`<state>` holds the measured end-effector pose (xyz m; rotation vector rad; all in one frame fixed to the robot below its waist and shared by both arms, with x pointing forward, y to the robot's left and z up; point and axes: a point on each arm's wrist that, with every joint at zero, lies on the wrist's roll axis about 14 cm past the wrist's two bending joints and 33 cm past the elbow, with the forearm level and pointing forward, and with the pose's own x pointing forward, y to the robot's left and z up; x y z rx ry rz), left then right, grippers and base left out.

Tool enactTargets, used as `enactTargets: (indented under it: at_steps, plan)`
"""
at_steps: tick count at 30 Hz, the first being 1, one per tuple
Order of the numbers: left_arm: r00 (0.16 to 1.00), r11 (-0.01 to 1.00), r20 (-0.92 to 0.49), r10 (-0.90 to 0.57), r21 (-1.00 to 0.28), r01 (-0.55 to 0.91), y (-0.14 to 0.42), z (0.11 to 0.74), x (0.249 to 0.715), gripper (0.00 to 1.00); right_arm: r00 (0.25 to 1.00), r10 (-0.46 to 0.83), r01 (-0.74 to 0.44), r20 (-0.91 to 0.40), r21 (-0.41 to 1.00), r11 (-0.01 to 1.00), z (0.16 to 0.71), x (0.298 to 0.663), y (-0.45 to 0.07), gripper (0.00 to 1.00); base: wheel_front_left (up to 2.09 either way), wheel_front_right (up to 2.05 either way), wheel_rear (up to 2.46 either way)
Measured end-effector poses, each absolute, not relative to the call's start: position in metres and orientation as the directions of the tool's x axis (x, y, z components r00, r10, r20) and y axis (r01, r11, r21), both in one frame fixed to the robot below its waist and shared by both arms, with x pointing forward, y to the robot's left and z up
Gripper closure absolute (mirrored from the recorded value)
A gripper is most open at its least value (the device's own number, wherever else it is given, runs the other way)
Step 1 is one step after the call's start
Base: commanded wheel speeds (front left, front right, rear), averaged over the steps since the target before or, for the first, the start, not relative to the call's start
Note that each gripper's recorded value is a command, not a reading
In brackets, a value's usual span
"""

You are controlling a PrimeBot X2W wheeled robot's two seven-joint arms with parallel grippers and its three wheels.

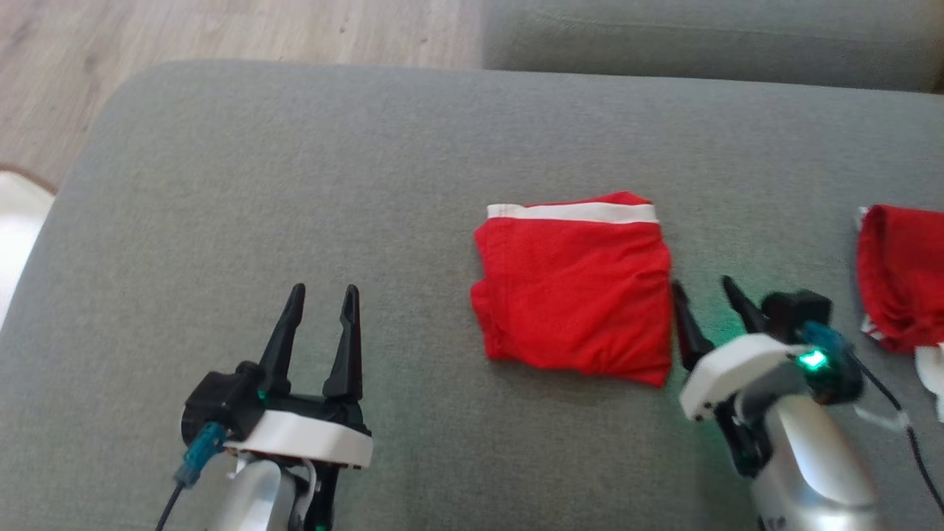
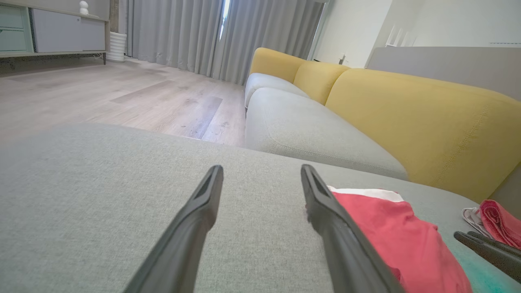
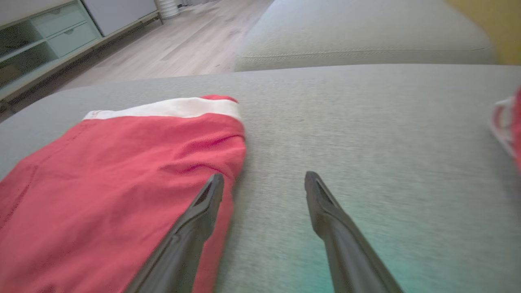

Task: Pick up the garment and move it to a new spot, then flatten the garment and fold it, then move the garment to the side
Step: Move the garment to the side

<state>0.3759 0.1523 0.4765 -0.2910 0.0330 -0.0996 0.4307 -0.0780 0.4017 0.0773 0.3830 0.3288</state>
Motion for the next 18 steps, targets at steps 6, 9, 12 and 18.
enactTargets:
  at_steps: [6, 9, 12, 18]
  plan:
    - [0.995, 0.953, -0.044, -0.086, -0.296, 0.069, 0.159, 0.468, 0.372, 0.00, 0.817, 0.420, -0.356, -0.396, 0.228, 0.907, 0.394, 0.438, -0.040, 0.00, 0.00, 0.00, 0.00]
    - [0.996, 0.953, -0.045, -0.081, -0.296, 0.064, 0.161, 0.468, 0.372, 0.00, 0.763, 0.446, -0.372, -0.468, 0.247, 0.895, 0.378, 0.429, -0.030, 0.00, 0.00, 0.00, 0.00]
    - [0.996, 0.952, -0.037, -0.078, -0.300, 0.063, 0.162, 0.471, 0.374, 0.00, 0.727, 0.463, -0.392, -0.508, 0.246, 0.886, 0.370, 0.425, -0.024, 0.00, 0.00, 0.00, 0.00]
    - [0.996, 0.952, -0.034, -0.079, -0.300, 0.065, 0.161, 0.472, 0.374, 0.00, 0.692, 0.486, -0.451, -0.533, 0.207, 0.868, 0.371, 0.426, -0.015, 1.00, 0.00, 0.00, 0.00]
